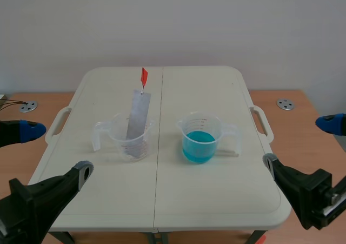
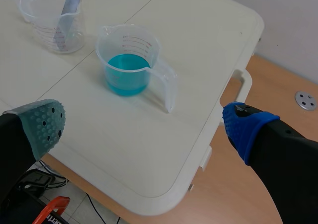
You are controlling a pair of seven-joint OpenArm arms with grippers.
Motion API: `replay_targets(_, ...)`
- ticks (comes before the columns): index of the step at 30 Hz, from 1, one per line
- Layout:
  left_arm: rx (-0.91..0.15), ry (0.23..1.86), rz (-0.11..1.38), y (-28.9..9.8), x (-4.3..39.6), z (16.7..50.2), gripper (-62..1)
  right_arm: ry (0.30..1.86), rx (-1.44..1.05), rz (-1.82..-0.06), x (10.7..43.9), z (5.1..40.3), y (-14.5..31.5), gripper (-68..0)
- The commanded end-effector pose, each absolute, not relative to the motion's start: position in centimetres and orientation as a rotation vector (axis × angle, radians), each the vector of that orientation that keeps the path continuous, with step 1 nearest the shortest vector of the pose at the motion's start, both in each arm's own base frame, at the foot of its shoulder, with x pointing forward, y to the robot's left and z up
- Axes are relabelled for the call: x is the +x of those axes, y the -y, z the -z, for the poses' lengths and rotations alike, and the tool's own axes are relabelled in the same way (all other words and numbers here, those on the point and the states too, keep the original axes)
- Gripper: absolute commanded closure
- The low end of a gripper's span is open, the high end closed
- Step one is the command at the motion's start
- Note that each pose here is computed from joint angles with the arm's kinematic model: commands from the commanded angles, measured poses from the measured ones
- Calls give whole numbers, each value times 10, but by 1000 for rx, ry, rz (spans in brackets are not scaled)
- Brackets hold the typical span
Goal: Hold the metal plate by the orange handle, dip it into the blue solution, take it out and point at it, then put the plate back in the beaker on the left.
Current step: 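Lift the metal plate out of the left beaker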
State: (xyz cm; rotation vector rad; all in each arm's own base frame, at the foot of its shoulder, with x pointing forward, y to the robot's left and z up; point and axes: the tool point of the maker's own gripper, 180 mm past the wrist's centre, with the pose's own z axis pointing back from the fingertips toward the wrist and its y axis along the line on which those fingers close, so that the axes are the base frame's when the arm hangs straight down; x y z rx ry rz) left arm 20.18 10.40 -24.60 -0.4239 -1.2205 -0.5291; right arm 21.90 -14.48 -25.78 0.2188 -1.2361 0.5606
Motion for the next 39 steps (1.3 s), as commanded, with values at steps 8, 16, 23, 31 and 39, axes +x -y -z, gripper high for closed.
replay_targets(8,-444,1254,525,-99,204,237,-623,1281,216,-581,227,246,142,-663)
replay_targets(16,-444,1253,525,-99,203,237,-623,1299,220,-593,232,241,141,-663)
replay_targets(23,-442,1254,527,-99,203,237,-16,1340,234,-606,242,233,133,-663)
replay_targets(31,-434,1242,528,-100,203,239,-16,1382,296,-626,253,228,111,-663)
replay_targets(39,-309,1095,546,-119,180,273,-17,1418,343,-648,267,223,94,-663)
